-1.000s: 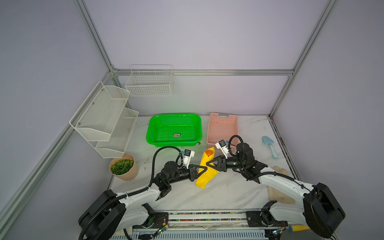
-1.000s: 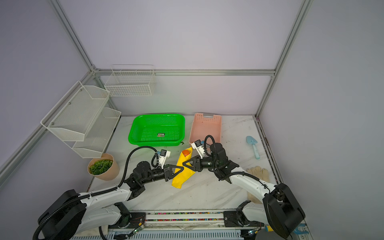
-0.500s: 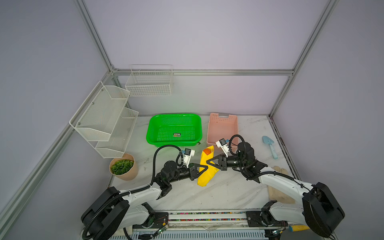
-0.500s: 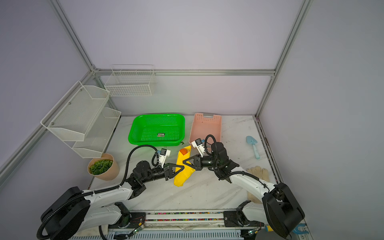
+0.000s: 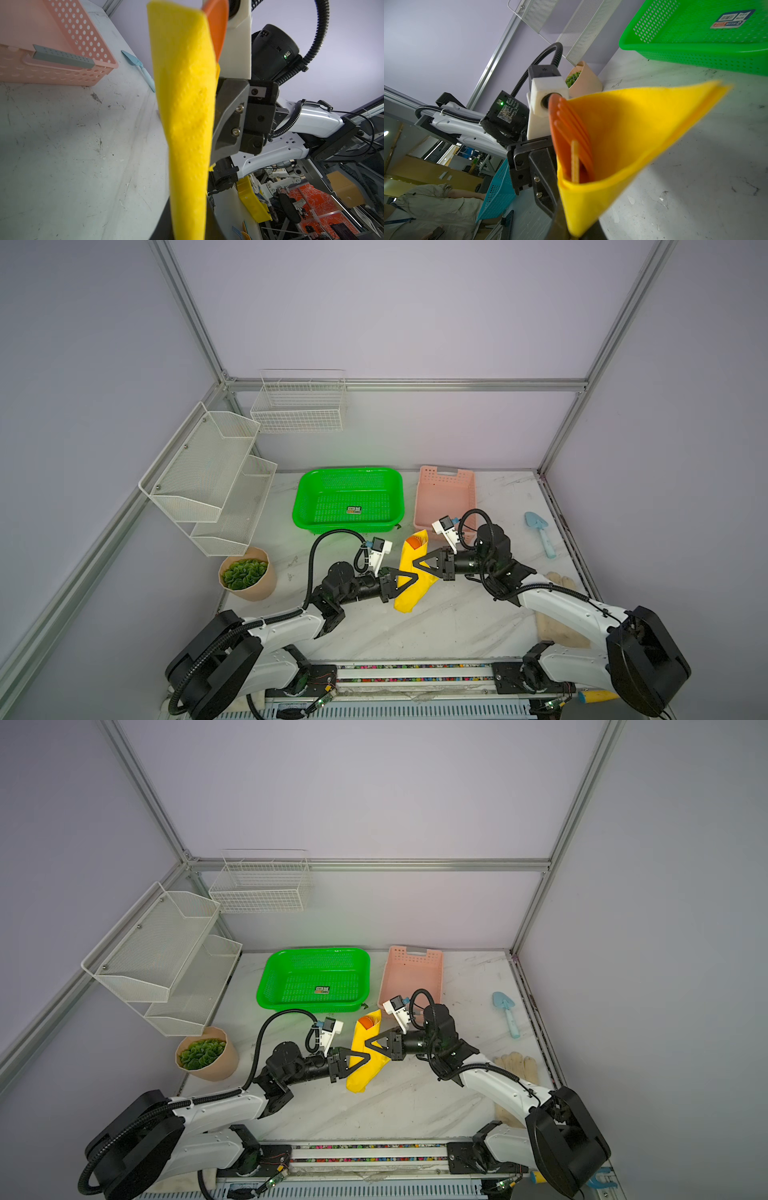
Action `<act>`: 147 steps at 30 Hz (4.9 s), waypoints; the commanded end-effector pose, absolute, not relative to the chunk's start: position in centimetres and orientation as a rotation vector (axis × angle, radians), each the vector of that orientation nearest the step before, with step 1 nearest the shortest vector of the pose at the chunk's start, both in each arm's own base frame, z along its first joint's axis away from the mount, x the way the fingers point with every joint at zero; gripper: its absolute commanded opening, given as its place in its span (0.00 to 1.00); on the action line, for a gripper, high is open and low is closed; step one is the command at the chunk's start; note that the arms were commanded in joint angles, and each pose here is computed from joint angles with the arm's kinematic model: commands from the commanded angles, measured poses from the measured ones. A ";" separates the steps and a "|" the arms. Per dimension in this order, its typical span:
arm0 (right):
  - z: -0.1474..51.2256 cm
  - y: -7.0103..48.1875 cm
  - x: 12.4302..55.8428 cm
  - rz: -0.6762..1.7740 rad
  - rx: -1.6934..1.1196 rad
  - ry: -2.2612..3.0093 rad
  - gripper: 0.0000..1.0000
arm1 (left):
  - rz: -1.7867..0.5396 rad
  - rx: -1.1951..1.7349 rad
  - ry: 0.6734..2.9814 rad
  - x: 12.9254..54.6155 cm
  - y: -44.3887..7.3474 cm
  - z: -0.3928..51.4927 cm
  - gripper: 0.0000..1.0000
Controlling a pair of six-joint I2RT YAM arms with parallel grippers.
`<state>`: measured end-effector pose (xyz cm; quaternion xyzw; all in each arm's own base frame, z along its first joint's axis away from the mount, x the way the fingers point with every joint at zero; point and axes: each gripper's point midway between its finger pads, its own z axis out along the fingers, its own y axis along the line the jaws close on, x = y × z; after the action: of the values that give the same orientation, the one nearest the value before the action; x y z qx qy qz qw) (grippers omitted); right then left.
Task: Place the utensils on the paper napkin and roll it up
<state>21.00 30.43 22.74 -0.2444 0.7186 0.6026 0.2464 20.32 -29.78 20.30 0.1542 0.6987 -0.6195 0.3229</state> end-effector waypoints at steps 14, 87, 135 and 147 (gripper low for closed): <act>28.4 26.4 21.9 1.287 -0.554 1.969 0.64 | -1.528 0.375 1.785 21.7 -28.7 21.4 0.08; 25.0 30.9 20.1 1.320 -0.582 2.092 0.74 | -1.320 0.244 1.774 24.3 -26.6 22.7 0.06; 23.4 33.4 22.0 1.501 -0.600 1.987 0.42 | -1.525 0.326 1.714 22.8 -28.6 23.6 0.06; 23.3 33.5 21.6 1.540 -0.600 1.981 0.18 | -1.531 0.331 1.711 22.8 -28.7 23.6 0.07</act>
<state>22.46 32.97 22.56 -0.2070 0.7568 0.5522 0.2821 22.42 -28.38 20.72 0.1196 0.7076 -0.5875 0.3739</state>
